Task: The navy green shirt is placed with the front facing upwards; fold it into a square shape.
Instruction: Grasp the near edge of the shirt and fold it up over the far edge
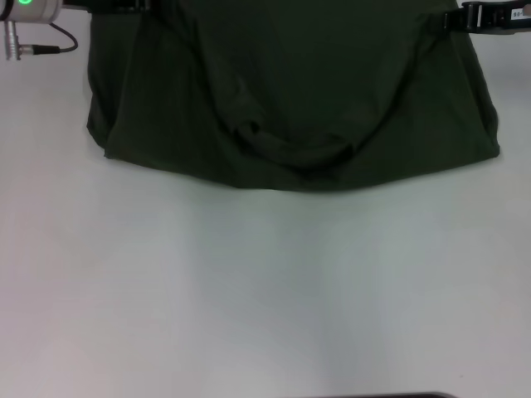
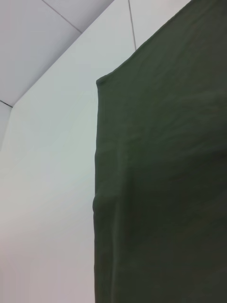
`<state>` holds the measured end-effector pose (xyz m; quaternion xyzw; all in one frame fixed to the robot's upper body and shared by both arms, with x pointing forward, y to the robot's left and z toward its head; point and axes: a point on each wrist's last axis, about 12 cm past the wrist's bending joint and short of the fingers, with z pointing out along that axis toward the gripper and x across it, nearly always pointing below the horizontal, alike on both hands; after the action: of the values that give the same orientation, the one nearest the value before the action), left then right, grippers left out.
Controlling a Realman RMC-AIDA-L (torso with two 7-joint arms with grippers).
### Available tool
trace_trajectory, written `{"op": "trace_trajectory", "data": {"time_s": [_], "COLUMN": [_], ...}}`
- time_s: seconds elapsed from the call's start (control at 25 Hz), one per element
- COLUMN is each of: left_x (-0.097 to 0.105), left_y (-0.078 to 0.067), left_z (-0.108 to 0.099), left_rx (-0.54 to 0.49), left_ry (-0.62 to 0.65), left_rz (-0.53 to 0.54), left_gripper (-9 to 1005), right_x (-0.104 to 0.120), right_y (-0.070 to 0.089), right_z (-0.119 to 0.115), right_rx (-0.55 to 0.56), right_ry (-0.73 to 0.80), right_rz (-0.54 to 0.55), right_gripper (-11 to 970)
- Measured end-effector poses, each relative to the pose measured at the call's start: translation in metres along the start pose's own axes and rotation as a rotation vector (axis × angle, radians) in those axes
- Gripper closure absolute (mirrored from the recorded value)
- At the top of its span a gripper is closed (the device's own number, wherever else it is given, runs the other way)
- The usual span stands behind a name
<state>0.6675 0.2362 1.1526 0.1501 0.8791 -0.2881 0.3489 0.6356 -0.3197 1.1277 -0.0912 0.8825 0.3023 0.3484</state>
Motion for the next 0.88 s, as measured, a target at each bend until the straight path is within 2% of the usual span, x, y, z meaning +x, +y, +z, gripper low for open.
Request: {"op": "trace_trajectory", "data": {"time_s": [0.44, 0.76, 0.88], "left_x": [0.011, 0.023, 0.026], "left_y": [-0.001, -0.006, -0.005], "left_z": [0.008, 0.022, 0.024], "left_rx": [-0.021, -0.060, -0.081], "left_ry": [-0.009, 0.008, -0.008], "left_rz": [-0.020, 0.003, -0.005], "left_gripper": [962, 962, 867], "right_x": [0.007, 0.012, 0.012], "right_y": [0.001, -0.003, -0.003], "right_z": [0.007, 0.011, 0.012], "right_rx": [0.011, 0.046, 0.053], "right_ry": [-0.006, -0.028, -0.045], "right_rz": [-0.001, 0.023, 0.023], "right_gripper": [885, 871, 866]}}
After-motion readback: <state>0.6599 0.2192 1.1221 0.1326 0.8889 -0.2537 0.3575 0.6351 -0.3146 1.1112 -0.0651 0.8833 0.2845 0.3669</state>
